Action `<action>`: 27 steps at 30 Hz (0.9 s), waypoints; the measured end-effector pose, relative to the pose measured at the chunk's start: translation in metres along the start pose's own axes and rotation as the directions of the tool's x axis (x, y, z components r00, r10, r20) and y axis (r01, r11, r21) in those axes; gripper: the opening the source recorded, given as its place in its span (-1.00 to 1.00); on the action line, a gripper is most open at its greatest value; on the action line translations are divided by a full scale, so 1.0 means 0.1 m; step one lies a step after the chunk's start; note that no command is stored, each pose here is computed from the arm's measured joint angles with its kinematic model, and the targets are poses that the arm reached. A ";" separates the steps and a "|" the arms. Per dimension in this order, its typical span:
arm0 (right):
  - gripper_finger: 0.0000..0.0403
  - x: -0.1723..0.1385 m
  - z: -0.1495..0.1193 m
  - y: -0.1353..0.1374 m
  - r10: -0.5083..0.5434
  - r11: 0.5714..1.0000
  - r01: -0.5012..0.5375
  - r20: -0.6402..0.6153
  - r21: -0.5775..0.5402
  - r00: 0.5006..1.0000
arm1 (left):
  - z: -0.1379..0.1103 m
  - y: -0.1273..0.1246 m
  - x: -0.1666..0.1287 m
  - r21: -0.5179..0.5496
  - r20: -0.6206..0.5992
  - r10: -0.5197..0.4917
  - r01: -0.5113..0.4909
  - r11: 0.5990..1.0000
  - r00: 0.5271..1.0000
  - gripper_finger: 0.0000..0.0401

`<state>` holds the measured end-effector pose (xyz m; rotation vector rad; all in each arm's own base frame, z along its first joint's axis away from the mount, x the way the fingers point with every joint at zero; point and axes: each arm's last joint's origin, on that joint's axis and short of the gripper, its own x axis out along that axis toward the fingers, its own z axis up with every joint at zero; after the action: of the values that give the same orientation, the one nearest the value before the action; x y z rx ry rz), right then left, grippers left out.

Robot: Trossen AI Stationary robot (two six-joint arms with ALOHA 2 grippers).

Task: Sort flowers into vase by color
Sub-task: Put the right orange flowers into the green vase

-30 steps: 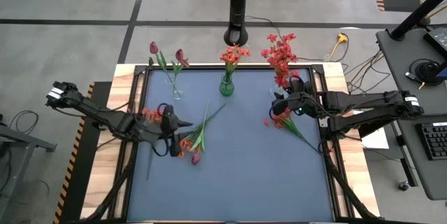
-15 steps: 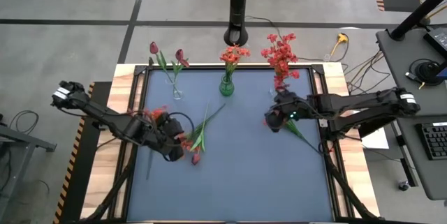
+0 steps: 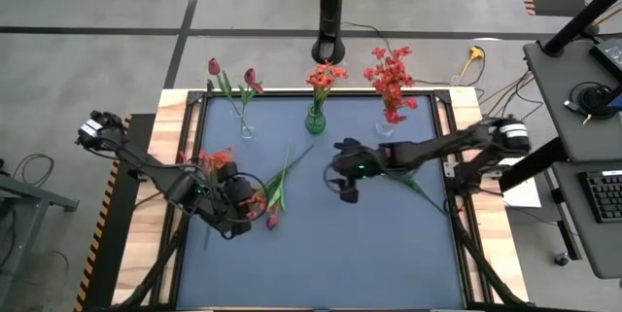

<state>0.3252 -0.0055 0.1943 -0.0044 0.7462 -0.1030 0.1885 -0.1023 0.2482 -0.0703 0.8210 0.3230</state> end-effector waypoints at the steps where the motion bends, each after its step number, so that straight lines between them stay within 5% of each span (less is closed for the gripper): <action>1: 0.10 0.08 0.05 -0.01 -0.004 1.000 0.004 -0.005 -0.019 1.000 | -0.01 0.00 -0.01 0.002 0.000 0.000 0.000 1.000 1.000 -0.38; 16: 0.10 0.98 0.60 -0.10 -0.040 0.961 0.027 -0.044 -0.274 0.998 | -0.02 0.06 -0.03 0.019 0.048 0.085 -0.086 0.996 0.995 -0.38; 27: 0.10 1.38 0.50 -0.40 -0.020 0.972 -0.015 -0.151 -0.233 0.988 | -0.01 0.13 -0.09 0.014 0.106 0.156 -0.158 0.987 0.982 -0.38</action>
<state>0.4562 -0.0596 0.1387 -0.2242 0.9080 -0.0173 0.1778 -0.0925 0.2544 0.0326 0.7278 0.4622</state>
